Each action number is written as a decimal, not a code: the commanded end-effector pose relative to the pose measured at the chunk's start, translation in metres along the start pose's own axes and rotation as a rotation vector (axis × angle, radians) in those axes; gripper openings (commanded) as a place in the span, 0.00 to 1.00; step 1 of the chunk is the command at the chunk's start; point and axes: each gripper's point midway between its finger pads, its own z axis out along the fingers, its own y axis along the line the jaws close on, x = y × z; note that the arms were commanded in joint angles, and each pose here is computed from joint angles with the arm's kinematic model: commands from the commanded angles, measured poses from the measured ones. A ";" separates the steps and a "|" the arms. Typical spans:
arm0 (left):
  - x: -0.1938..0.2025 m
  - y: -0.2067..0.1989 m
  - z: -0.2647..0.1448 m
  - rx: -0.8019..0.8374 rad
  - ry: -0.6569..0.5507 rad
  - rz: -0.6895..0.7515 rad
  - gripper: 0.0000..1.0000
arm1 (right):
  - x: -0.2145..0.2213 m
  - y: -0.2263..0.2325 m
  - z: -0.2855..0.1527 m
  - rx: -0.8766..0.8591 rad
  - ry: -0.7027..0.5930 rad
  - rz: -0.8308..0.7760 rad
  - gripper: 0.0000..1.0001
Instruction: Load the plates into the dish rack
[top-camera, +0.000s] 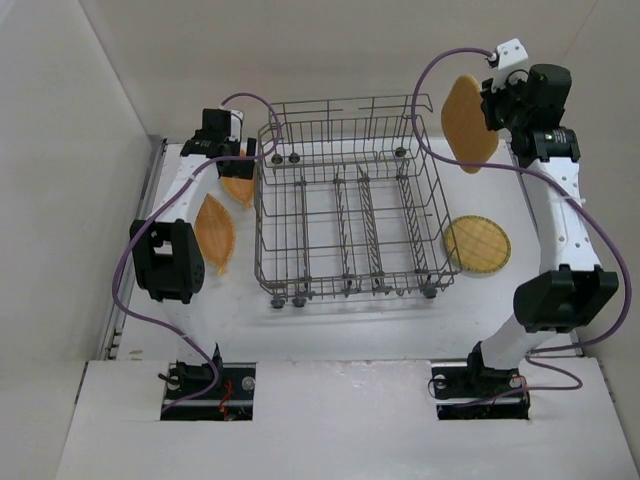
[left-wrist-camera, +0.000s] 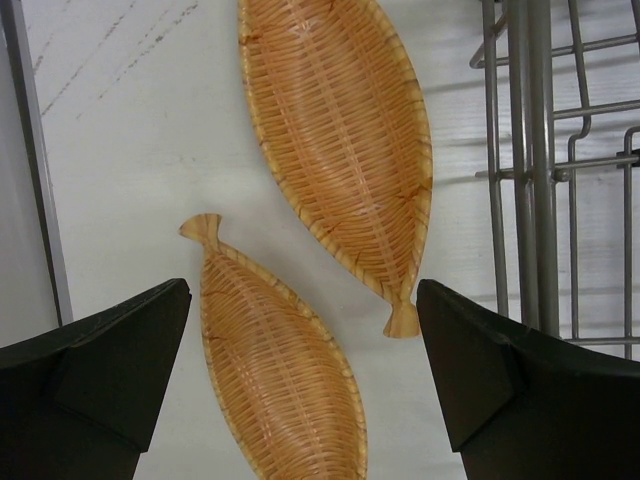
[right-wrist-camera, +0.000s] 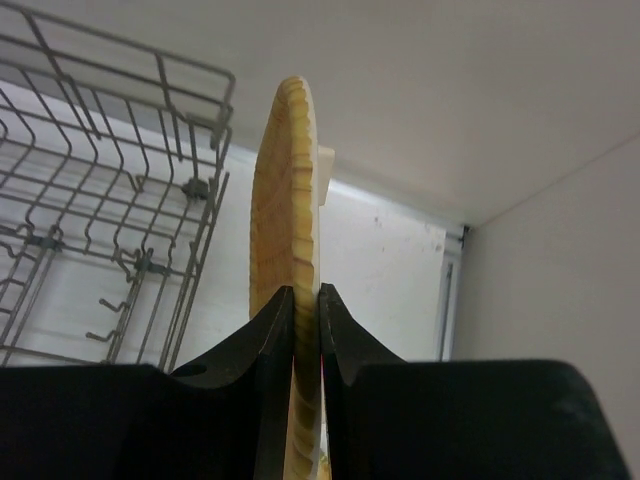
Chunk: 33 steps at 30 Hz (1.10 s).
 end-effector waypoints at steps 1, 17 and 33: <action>-0.021 0.003 -0.027 0.005 -0.093 -0.041 1.00 | -0.095 -0.027 -0.049 0.148 -0.304 -0.146 0.00; -0.017 0.003 -0.033 0.000 -0.092 -0.073 1.00 | -0.154 0.058 -0.092 -0.132 -0.644 -0.519 0.00; -0.007 0.012 -0.048 -0.028 -0.086 -0.096 1.00 | -0.148 0.151 -0.095 -0.506 -0.822 -0.767 0.00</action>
